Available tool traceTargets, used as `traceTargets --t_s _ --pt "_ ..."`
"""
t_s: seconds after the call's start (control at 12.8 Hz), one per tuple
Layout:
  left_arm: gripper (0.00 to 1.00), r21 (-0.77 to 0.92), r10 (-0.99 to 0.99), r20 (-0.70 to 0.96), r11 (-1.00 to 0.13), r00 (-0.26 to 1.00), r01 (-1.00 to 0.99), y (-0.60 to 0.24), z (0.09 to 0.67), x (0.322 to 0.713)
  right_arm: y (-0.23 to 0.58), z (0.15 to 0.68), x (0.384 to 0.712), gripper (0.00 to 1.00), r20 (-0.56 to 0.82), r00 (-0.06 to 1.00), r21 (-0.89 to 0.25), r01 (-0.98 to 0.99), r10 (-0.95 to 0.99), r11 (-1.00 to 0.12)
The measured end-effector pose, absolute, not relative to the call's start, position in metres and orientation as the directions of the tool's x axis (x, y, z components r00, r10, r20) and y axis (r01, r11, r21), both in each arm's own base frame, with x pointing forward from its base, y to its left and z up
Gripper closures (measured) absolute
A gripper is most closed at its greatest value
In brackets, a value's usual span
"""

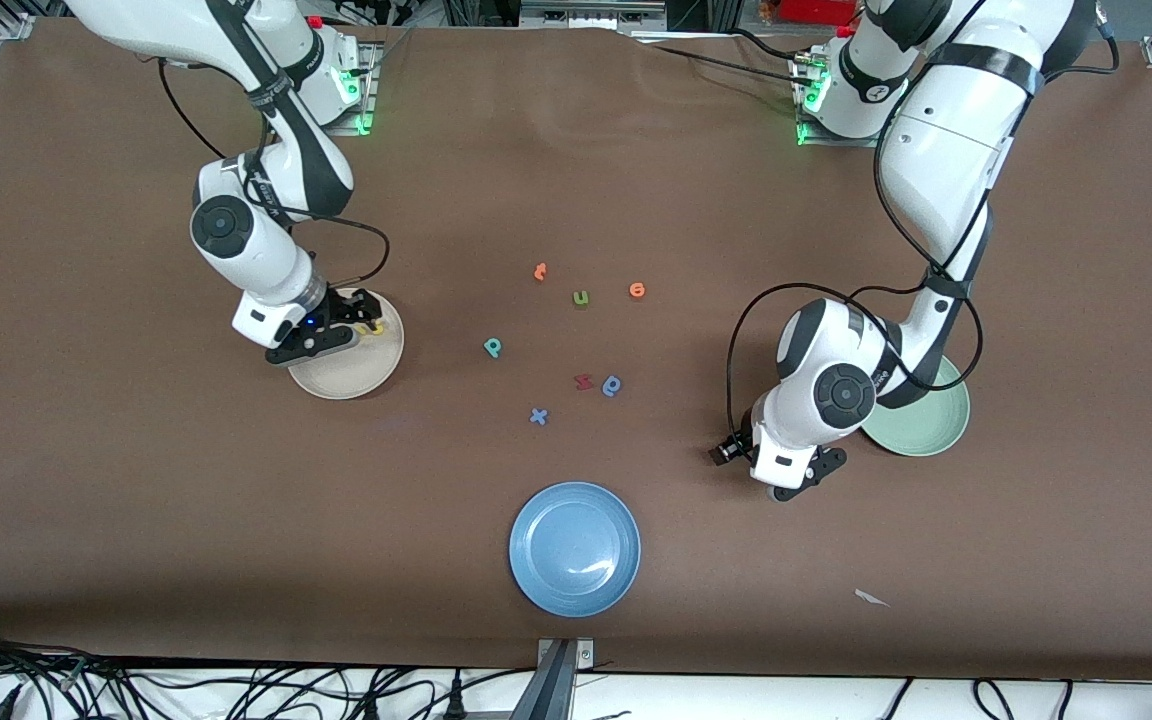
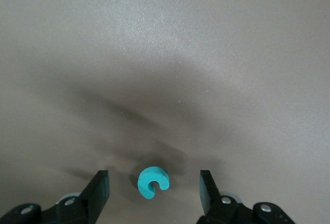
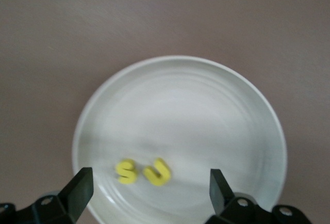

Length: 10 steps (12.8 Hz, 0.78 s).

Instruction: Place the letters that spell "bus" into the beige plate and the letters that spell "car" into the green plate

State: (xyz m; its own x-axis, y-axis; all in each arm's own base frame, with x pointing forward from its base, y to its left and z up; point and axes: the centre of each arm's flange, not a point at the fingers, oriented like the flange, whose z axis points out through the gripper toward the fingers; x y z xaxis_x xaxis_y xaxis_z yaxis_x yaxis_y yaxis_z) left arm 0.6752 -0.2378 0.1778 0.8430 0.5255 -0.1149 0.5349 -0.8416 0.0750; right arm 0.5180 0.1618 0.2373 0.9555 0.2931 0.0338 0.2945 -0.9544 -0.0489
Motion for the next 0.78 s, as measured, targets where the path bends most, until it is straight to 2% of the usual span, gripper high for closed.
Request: traceTargets --t_s 0.55,0.78 --pt "0.22 0.061 0.512 -0.104 -0.852 0.853 0.519 -0.241 0.17 0.674 0.271 0.241 0.527 0.0 0.056 0.966 -0.113 0.256 0.251 -0.96" --pt "0.51 0.064 0.513 -0.099 -0.852 0.852 0.52 -0.24 0.173 0.676 0.317 0.23 0.524 0.0 0.042 0.983 -0.135 0.184 0.179 -0.974"
